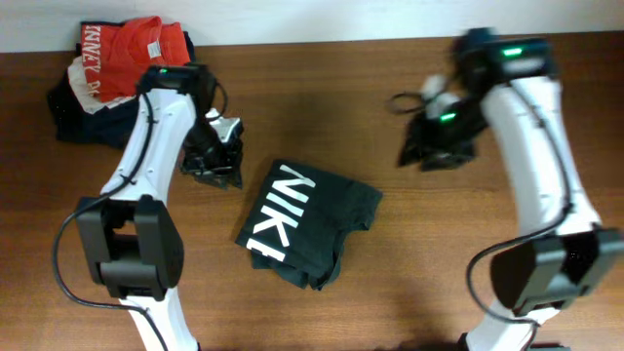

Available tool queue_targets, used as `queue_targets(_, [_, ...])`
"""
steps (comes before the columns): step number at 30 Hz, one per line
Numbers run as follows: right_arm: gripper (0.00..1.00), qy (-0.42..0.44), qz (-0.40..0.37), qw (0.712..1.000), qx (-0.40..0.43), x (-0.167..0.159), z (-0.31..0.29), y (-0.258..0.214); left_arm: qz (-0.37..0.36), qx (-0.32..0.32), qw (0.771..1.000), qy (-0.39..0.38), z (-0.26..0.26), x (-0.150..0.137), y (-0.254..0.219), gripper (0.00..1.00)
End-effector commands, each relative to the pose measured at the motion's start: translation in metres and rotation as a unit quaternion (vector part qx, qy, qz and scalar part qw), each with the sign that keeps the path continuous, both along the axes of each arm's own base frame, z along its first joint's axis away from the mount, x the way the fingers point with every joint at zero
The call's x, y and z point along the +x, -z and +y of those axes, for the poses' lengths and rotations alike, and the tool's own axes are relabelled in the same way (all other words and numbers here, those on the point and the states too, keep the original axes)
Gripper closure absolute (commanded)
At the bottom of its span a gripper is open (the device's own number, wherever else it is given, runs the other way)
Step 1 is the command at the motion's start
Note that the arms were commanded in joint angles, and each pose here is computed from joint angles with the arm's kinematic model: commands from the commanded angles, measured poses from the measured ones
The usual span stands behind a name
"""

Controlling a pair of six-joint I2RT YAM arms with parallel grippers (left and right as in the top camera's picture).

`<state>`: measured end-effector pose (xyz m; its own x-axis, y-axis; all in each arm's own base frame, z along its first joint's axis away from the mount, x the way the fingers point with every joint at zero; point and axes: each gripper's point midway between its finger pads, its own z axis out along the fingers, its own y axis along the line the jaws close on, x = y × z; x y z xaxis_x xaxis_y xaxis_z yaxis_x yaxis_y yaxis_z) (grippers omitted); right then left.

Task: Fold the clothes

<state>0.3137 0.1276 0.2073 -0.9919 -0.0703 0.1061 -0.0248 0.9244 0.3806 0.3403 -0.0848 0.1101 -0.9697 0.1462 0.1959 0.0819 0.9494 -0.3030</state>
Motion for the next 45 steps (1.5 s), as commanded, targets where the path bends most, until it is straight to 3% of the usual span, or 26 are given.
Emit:
queue_targets(1, [0.60,-0.069,0.029,0.996,-0.040,-0.038,0.049,0.013,0.036,-0.067,0.997,0.024,-0.022,-0.022,0.013,0.71])
queue_targets(4, [0.59,-0.134,0.060,0.986,-0.074,-0.082,0.085,0.030,0.042,-0.062,0.996,0.045,-0.033,-0.034,0.041,0.67])
queue_targets(7, [0.51,-0.165,0.093,0.976,-0.107,-0.122,0.107,0.065,0.031,-0.056,0.998,0.024,-0.037,-0.032,0.066,0.68])
queue_targets(8, [0.43,-0.171,0.101,0.973,-0.118,-0.135,0.113,0.079,0.027,-0.056,0.998,0.023,-0.037,-0.032,0.072,0.68])
queue_targets(10, [0.11,-0.168,0.112,0.970,-0.137,-0.155,0.119,0.106,0.017,-0.058,0.998,0.025,-0.038,-0.031,0.082,0.61])
queue_targets(11, [0.06,-0.158,0.121,0.969,-0.149,-0.164,0.118,0.119,0.012,-0.058,0.998,0.025,-0.038,-0.029,0.083,0.61])
queue_targets(14, [0.01,-0.153,0.127,0.968,-0.154,-0.173,0.115,0.144,-0.006,-0.061,0.998,0.026,-0.040,-0.021,0.086,0.64])
queue_targets(19, [0.01,-0.152,0.097,0.980,-0.085,-0.173,0.135,0.188,-0.027,-0.060,0.998,0.021,-0.041,-0.010,0.088,0.65])
queue_targets(22, [0.00,-0.106,0.078,0.988,-0.078,-0.164,0.142,0.204,-0.026,-0.061,0.998,0.021,-0.041,-0.010,0.087,0.65])
queue_targets(24, [0.17,-0.056,0.065,0.991,-0.107,-0.155,0.136,0.210,-0.026,-0.061,0.998,0.021,-0.041,-0.010,0.087,0.65])
queue_targets(27, [0.30,-0.041,0.045,0.989,-0.133,-0.148,0.129,0.213,-0.027,-0.060,0.998,0.021,-0.041,-0.010,0.088,0.65])
queue_targets(29, [0.59,-0.033,0.036,0.987,-0.156,-0.144,0.120,0.215,-0.026,-0.060,0.998,0.021,-0.041,-0.010,0.088,0.65])
queue_targets(31, [0.80,-0.030,0.054,0.981,-0.185,-0.151,0.105,0.213,-0.026,-0.031,0.999,0.025,-0.031,-0.011,0.091,0.70])
queue_targets(33, [0.91,-0.027,0.083,0.971,-0.224,-0.161,0.083,0.209,-0.020,0.025,0.999,0.013,-0.013,-0.012,0.096,0.79])
queue_targets(35, [0.95,-0.027,0.117,0.959,-0.257,-0.174,0.065,0.202,-0.019,0.052,0.998,0.011,-0.004,-0.013,0.098,0.80])
queue_targets(37, [0.83,-0.043,0.148,0.946,-0.284,-0.188,0.049,0.193,-0.015,0.086,0.996,0.003,0.006,-0.014,0.099,0.82])
queue_targets(38, [0.64,-0.044,0.159,0.942,-0.293,-0.192,0.045,0.190,-0.015,0.091,0.996,0.004,0.008,-0.015,0.099,0.83])
queue_targets(39, [0.25,-0.044,0.166,0.940,-0.294,-0.195,0.044,0.188,-0.013,0.091,0.996,0.004,0.008,-0.016,0.098,0.85])
queue_targets(40, [0.01,-0.046,0.172,0.938,-0.298,-0.198,0.042,0.186,-0.009,0.092,0.996,0.004,0.008,-0.017,0.095,0.87])
queue_targets(43, [0.01,-0.039,0.179,0.924,-0.336,-0.198,0.026,0.173,-0.003,0.093,0.996,0.005,0.008,-0.014,0.076,0.87])
queue_targets(45, [0.01,-0.013,0.171,0.931,-0.323,-0.182,0.025,0.158,-0.028,0.089,0.996,0.003,0.005,0.004,0.048,0.87])
